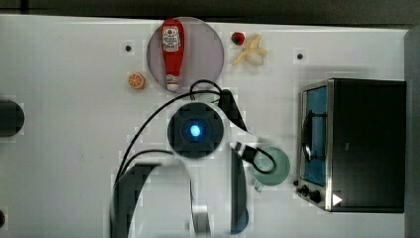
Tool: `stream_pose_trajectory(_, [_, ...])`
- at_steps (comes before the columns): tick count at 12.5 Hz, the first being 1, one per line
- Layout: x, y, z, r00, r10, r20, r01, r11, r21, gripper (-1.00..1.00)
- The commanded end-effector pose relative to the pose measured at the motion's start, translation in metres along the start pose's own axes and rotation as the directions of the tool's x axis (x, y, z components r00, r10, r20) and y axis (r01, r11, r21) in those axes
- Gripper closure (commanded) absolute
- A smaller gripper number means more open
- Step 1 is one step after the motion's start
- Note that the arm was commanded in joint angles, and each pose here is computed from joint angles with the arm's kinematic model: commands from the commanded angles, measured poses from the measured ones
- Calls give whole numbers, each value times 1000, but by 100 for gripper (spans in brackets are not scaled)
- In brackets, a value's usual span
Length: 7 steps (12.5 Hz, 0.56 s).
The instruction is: Drag strainer left to right.
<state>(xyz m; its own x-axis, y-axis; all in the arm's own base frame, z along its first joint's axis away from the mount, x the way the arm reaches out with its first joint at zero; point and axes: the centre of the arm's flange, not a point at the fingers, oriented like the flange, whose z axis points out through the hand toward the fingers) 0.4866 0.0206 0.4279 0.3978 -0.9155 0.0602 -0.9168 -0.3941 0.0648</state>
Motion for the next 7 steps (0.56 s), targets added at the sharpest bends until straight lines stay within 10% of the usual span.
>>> stream_pose_trajectory(1, [25, 25, -99, 979, -200, 41, 196, 978, 76, -100])
stream_pose_trajectory(7, [41, 45, -180, 911, -412, -7, 410, 906, 102, -100])
